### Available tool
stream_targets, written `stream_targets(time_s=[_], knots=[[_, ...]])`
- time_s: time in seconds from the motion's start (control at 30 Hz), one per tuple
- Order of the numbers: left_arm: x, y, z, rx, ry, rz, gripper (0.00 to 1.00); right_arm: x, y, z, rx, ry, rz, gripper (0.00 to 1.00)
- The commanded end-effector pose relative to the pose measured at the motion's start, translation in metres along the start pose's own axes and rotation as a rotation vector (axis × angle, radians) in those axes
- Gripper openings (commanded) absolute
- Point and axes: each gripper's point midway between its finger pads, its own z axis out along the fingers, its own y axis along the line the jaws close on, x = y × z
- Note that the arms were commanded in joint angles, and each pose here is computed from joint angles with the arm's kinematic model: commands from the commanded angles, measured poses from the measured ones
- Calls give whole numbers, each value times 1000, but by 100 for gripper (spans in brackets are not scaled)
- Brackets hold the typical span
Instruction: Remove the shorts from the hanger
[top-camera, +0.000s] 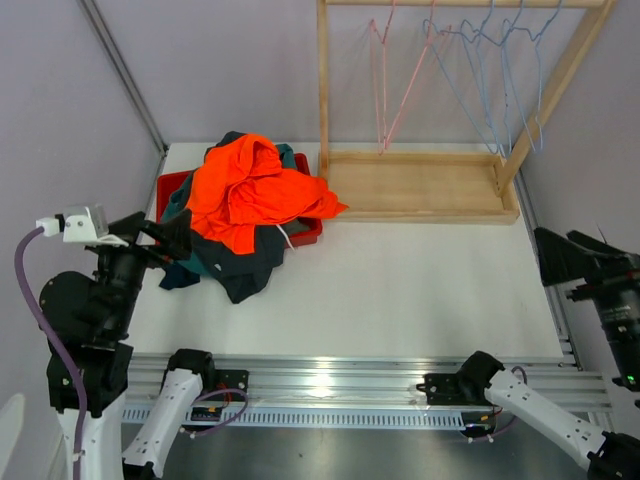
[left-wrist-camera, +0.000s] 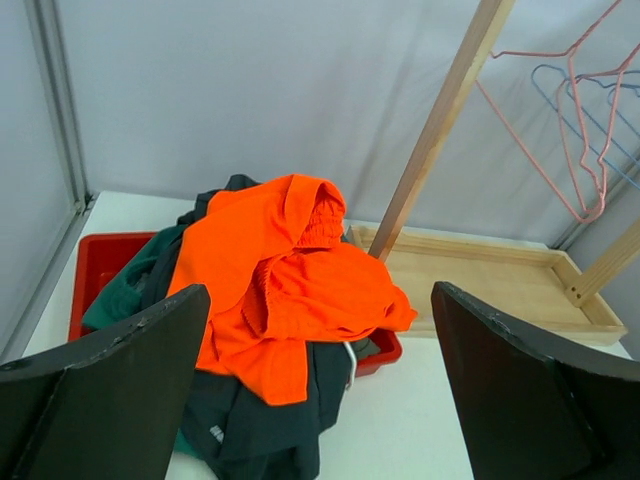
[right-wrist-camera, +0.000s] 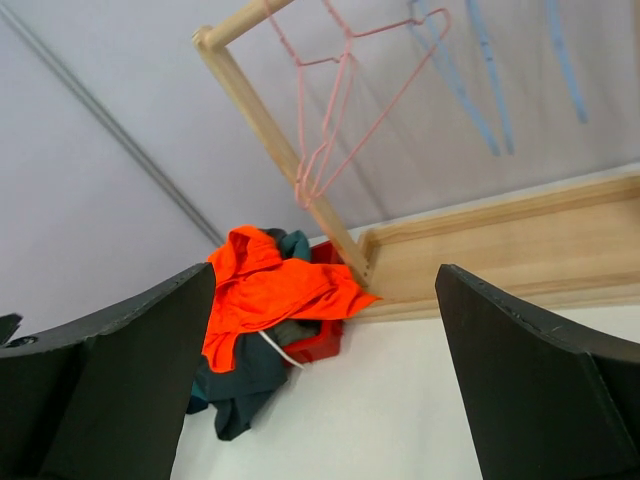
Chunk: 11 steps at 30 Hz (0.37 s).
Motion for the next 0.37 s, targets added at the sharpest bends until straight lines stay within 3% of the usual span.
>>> stream_targets(time_s=[0.0,0.33], knots=[[11,12,-7,-69,71,13,99,12,-23,-13,89,57,-74,99],[18,19,-13,-102,92,6,99,5,-14,-17,49,48,-101,100]])
